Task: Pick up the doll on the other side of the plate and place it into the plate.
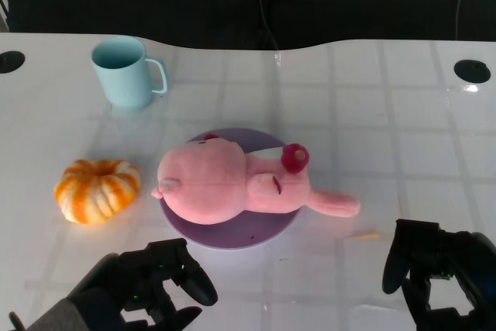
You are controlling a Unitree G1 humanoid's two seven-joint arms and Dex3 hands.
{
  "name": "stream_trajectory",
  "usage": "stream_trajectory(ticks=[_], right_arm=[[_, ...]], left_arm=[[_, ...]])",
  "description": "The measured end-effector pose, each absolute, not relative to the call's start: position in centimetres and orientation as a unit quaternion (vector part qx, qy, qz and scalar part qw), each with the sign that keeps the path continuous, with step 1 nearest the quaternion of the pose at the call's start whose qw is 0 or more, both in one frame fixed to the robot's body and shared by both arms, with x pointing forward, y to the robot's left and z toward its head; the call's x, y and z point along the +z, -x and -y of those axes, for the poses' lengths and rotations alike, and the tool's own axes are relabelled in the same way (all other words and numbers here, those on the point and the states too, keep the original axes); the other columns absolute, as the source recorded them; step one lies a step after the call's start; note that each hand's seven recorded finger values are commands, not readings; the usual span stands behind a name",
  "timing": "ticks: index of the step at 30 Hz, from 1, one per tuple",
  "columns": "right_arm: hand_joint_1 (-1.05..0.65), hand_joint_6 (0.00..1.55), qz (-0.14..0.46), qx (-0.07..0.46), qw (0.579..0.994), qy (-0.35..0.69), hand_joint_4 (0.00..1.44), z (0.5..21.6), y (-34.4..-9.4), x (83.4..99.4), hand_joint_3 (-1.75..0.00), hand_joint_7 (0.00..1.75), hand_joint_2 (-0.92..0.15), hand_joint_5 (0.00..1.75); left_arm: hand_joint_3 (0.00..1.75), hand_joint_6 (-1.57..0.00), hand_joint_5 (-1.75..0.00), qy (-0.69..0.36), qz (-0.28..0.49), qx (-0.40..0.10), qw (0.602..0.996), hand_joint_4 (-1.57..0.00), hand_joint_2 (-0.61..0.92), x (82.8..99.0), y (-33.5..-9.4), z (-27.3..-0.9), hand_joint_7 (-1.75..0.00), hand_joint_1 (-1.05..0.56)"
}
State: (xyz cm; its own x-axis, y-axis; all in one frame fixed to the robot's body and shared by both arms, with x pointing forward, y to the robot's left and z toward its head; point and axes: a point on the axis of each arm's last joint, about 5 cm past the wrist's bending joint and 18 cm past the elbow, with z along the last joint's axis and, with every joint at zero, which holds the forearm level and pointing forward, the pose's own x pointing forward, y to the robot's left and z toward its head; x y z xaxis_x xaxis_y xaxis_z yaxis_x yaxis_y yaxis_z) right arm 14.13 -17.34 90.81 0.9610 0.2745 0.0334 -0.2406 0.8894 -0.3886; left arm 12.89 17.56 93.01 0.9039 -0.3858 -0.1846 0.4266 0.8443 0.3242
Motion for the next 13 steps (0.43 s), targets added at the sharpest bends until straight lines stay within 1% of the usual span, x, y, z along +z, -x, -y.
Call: stream_trajectory(ticks=[6,13], right_arm=[[0.15,0.78,0.048,0.136,0.97,0.197,0.81,17.36,-14.35,90.55,-1.46,1.49,-0.34,1.75],[0.14,0.8,0.048,0.136,0.97,0.198,0.82,17.34,-14.36,90.58,-1.4,1.43,-0.37,1.75]], left_arm=[[0.47,-0.55,-1.53,-0.178,-0.057,-0.212,0.959,-0.6,0.92,92.89,-12.93,-17.63,-1.35,-0.13],[0.47,-0.55,-1.53,-0.18,-0.058,-0.211,0.959,-0.59,0.92,92.84,-13.01,-17.72,-1.35,-0.13]])
